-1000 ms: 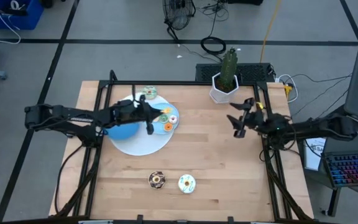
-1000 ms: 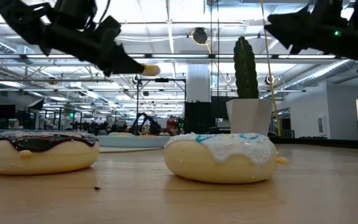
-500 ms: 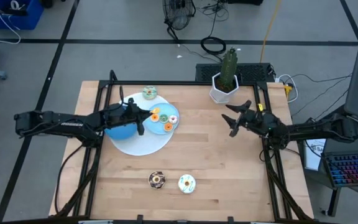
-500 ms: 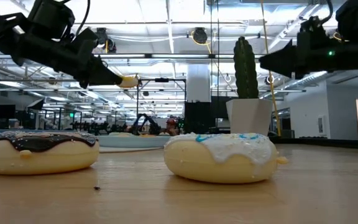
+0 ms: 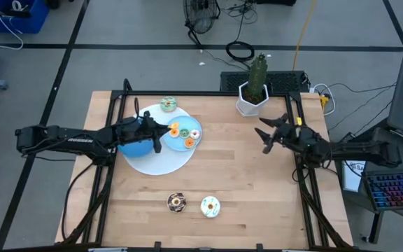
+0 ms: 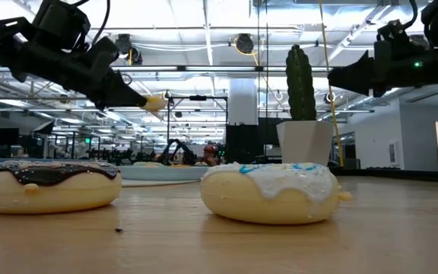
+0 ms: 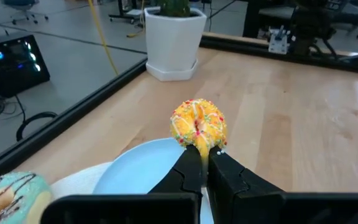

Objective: Pick & Place donuts
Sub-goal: Put the small yellow donut on the blue plate

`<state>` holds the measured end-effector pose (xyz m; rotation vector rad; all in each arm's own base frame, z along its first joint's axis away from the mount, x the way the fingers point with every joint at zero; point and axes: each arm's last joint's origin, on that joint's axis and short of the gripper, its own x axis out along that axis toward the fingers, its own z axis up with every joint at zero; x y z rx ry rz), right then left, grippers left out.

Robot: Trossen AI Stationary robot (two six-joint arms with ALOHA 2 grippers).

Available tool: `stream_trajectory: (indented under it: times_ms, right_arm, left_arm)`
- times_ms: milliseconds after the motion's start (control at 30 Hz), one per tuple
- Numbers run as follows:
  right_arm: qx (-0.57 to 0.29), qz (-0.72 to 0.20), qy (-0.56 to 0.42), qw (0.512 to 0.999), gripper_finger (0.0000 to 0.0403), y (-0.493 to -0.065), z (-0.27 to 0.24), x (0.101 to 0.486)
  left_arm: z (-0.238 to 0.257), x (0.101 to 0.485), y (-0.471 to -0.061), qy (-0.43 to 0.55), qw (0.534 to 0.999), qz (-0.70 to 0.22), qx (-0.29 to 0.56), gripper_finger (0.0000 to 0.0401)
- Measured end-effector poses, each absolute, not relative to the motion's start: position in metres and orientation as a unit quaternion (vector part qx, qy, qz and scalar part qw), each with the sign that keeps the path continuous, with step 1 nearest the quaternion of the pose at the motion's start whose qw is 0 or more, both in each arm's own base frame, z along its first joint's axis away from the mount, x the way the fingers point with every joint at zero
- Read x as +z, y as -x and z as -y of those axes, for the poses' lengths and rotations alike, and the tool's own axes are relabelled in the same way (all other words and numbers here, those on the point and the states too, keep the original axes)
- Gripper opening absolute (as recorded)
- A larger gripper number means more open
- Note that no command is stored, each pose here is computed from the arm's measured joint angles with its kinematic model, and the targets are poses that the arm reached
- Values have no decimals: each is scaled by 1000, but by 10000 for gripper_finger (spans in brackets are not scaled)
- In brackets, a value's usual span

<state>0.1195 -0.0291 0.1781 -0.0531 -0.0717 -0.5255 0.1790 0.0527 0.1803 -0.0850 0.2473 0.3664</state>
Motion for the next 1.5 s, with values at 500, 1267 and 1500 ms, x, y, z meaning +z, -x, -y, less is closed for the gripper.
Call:
stream_trajectory:
  times_ms: [500, 1267, 1500]
  right_arm:
    - [-257, 48, 5, 965, 212, -109, 27, 180]
    - [-256, 39, 5, 966, 212, -109, 27, 178]
    - [-256, 35, 5, 966, 212, -109, 27, 177]
  left_arm:
    - [-41, 163, -177, 76, 966, -211, 130, 7]
    - [-42, 114, -200, 114, 939, -293, 140, 22]
    - [-42, 119, -203, 122, 946, -264, 141, 25]
